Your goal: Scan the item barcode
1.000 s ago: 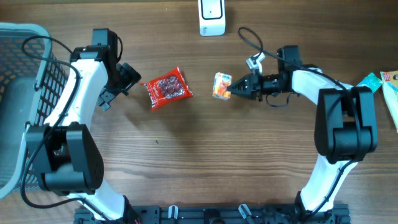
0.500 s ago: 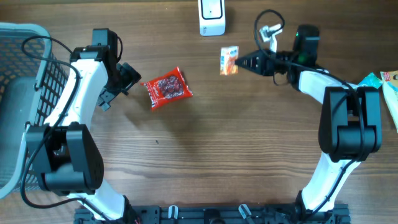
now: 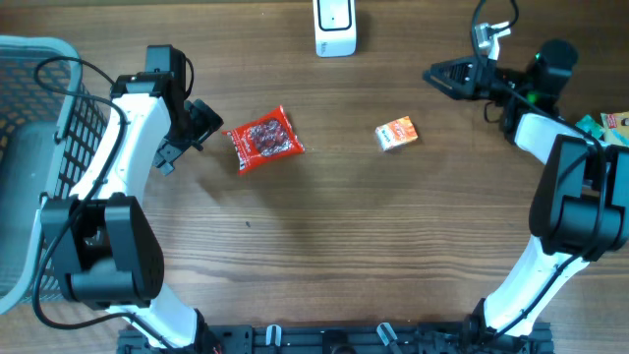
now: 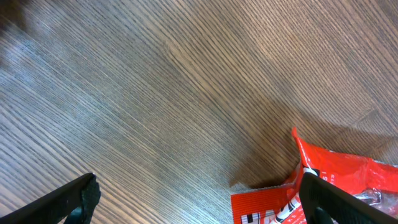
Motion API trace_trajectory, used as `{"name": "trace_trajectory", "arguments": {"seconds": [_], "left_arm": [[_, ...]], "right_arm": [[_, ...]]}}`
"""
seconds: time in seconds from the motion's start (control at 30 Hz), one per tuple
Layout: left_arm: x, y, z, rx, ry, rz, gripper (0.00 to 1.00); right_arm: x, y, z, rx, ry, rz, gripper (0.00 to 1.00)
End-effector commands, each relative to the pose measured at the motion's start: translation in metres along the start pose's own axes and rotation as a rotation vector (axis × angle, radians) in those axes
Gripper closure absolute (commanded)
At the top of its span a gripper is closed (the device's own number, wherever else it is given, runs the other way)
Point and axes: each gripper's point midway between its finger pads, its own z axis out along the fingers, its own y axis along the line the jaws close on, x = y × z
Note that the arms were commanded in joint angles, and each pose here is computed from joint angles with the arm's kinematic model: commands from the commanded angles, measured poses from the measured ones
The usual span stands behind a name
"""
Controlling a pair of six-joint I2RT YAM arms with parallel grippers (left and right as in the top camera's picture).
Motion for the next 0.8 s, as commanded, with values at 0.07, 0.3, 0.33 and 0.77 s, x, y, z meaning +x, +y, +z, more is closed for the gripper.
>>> {"name": "trace_trajectory", "arguments": {"seconds": [0.07, 0.3, 0.33, 0.77], "left_arm": [[0.0, 0.003, 0.004, -0.014, 0.004, -0.013, 0.0], [0.0, 0.003, 0.004, -0.014, 0.004, -0.013, 0.0], [0.0, 0.003, 0.004, -0.014, 0.004, -0.013, 0.0], [0.0, 0.003, 0.004, -0.014, 0.004, -0.013, 0.0]], "right_arm": [[-0.018, 0.03, 0.001, 0.001, -0.041, -0.126, 0.01], [-0.032, -0.043, -0.006, 0.199, -0.218, -0.073, 0.01], [-0.029, -0.061, -0.01, 0.269, -0.236, -0.057, 0.01], [0.007, -0.135, -0.03, 1.132, 0.41, -0.43, 0.03]]}}
